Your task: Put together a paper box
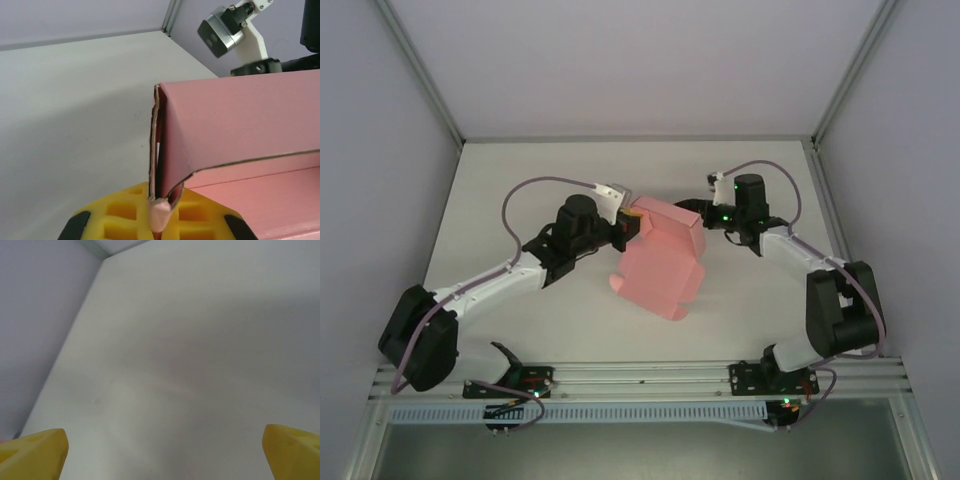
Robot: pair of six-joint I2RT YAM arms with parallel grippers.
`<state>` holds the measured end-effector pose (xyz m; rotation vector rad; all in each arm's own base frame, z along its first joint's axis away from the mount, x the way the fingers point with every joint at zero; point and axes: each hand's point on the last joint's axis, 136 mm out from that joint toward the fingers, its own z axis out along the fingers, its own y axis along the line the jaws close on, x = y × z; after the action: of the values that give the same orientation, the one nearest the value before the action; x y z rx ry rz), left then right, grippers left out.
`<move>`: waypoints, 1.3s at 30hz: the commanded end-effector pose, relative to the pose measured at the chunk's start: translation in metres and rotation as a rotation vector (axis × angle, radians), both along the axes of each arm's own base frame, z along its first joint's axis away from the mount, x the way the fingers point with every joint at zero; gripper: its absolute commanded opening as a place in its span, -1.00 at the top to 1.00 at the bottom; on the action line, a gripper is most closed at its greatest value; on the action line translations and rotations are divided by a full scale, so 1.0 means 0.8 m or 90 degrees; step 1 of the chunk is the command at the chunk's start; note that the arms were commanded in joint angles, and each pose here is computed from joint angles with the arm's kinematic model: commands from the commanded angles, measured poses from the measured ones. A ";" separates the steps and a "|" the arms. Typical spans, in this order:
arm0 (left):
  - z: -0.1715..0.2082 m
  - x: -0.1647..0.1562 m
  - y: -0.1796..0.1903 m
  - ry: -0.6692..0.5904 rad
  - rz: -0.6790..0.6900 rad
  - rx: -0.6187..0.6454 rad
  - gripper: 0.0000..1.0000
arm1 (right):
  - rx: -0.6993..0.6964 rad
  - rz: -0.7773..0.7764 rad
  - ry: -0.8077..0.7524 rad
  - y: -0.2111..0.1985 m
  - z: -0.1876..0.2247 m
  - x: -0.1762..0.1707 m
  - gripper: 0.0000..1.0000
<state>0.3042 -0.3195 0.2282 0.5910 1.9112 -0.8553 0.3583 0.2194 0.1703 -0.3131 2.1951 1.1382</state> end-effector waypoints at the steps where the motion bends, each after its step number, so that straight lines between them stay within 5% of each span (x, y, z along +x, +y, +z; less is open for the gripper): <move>1: 0.023 0.020 -0.009 -0.035 0.011 -0.013 1.00 | 0.072 0.143 -0.065 0.042 0.057 -0.026 -1.00; 18: 0.000 0.095 0.028 0.010 0.369 0.093 1.00 | 0.219 0.309 -0.048 0.116 0.088 -0.060 -1.00; 24: -0.005 0.100 -0.006 0.037 0.333 0.059 1.00 | 0.246 0.337 -0.033 0.135 0.090 -0.066 -1.00; 32: 0.018 0.074 -0.083 0.062 0.121 -0.051 1.00 | 0.289 0.351 -0.010 0.149 0.090 -0.062 -1.00; 39: 0.035 0.074 -0.103 0.081 0.088 -0.082 1.00 | 0.249 0.341 0.009 0.160 0.068 -0.060 -1.00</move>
<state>0.3823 -0.3308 0.2329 0.2066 2.0588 -0.6127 0.4027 0.2707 0.1706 -0.1036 2.0818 1.5912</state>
